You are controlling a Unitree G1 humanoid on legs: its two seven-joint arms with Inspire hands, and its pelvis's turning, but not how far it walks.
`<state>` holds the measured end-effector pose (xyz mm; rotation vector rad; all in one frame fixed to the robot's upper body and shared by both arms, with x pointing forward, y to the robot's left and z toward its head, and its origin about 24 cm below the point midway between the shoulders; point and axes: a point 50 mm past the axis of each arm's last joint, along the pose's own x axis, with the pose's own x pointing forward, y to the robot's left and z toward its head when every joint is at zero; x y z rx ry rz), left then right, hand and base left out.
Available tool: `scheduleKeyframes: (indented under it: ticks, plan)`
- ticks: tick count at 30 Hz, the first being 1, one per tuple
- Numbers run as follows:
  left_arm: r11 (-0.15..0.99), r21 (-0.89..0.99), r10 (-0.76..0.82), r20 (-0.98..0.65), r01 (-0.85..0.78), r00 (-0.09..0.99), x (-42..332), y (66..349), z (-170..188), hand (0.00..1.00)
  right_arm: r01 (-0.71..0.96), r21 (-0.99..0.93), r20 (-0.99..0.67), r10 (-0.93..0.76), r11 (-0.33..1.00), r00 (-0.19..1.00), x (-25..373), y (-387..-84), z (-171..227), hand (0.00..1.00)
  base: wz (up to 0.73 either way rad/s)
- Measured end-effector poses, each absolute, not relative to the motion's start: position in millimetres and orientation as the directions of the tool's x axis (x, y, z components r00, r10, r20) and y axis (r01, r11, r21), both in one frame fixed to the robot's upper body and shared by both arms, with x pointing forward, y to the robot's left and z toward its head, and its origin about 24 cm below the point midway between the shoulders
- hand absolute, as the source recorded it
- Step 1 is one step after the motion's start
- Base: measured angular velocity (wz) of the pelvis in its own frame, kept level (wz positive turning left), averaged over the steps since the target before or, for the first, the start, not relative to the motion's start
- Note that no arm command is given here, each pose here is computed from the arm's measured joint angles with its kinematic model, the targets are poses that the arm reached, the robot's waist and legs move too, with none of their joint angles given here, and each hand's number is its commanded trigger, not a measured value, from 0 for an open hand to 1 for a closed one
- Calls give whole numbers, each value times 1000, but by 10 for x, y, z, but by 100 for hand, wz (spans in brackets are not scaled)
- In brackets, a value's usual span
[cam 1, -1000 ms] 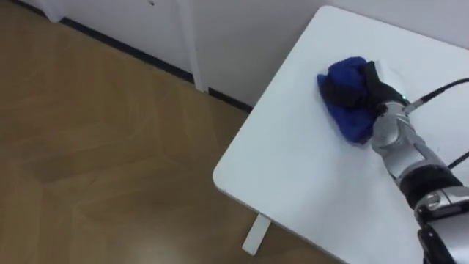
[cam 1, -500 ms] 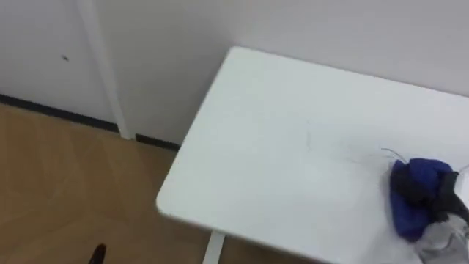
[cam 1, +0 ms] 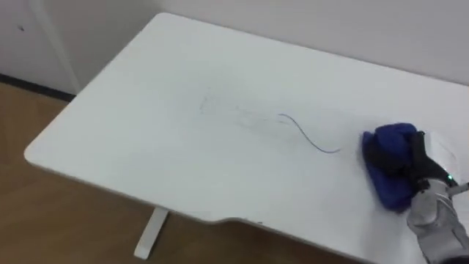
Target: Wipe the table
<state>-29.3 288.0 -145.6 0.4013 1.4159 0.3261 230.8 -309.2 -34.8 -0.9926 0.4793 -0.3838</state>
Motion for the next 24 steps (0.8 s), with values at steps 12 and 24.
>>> scheduleKeyframes:
  ticks: [12,24]
  plan:
    - [901,432,388,-845,43,368,574,2696,-1457,0,-12,-903,-69,-116,429,991,3213,-1996,138,100,-27]
    - [894,447,434,-877,22,206,51,2786,-1488,0,14,-866,-170,-322,500,931,2575,-2605,-362,100,38]
